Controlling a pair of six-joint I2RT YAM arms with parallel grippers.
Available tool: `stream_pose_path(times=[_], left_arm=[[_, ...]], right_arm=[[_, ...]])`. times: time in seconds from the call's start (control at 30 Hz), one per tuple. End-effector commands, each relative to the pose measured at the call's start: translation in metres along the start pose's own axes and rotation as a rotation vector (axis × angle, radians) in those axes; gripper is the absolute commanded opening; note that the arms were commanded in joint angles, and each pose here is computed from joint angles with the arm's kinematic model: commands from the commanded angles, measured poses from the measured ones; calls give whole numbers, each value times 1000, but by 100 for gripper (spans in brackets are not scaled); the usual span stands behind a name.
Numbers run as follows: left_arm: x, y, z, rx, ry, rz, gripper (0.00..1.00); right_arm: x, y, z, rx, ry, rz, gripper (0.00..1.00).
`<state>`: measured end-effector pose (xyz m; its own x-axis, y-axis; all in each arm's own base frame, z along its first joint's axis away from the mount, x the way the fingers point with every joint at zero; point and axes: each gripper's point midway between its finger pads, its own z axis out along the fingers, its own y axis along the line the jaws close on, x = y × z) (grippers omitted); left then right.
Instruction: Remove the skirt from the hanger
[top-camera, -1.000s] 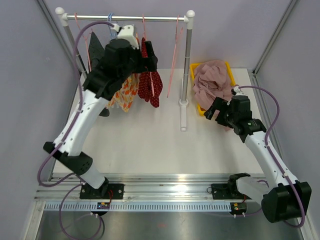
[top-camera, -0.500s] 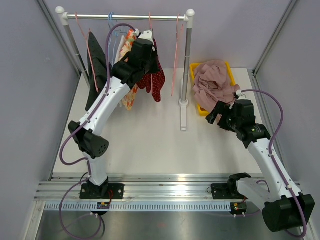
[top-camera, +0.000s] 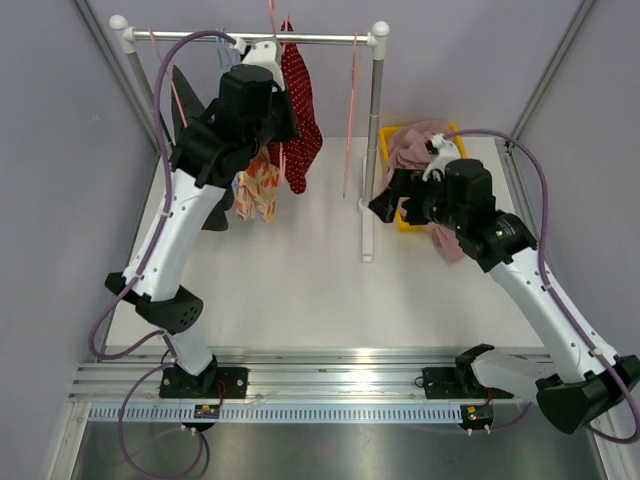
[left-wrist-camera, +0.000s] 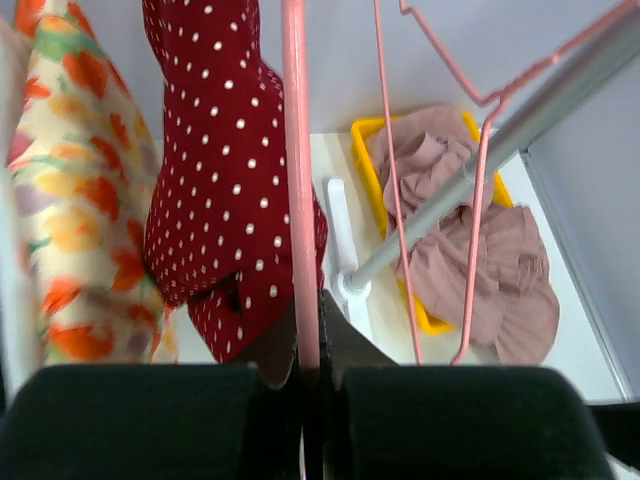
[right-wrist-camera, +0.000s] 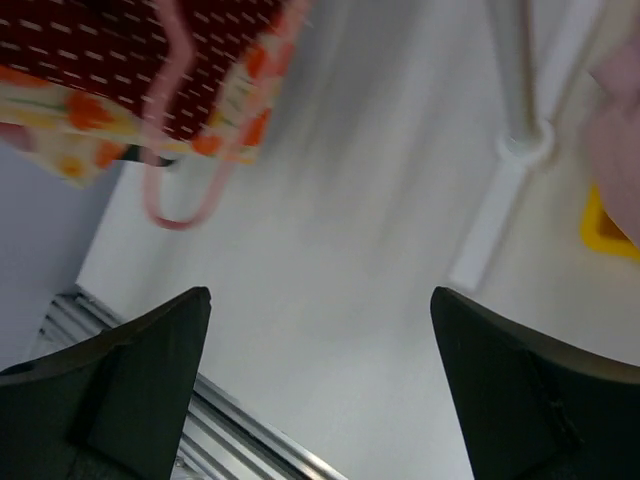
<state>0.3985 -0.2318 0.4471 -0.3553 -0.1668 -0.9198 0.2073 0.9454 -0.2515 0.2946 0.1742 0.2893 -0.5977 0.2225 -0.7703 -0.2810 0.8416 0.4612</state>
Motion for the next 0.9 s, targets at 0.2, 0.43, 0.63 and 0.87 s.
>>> stream_pose_path(times=[0.2,0.43,0.63,0.87], left_arm=[[-65,0,-93,78,-208,-47,0],[-64,-6,-115,142,-198,-77,0],[-61,-8,-135,193,-194,-105,0],[-54,-5,-152,220,-195,-125,0]], right_arm=[[-62,187,-23,-361,-191,-235,99],[-39,233,8,-376,-176,-292,99],[-20,243,46,-339,-168,-331,99],[-33,247,65,-308,-257,-359,52]])
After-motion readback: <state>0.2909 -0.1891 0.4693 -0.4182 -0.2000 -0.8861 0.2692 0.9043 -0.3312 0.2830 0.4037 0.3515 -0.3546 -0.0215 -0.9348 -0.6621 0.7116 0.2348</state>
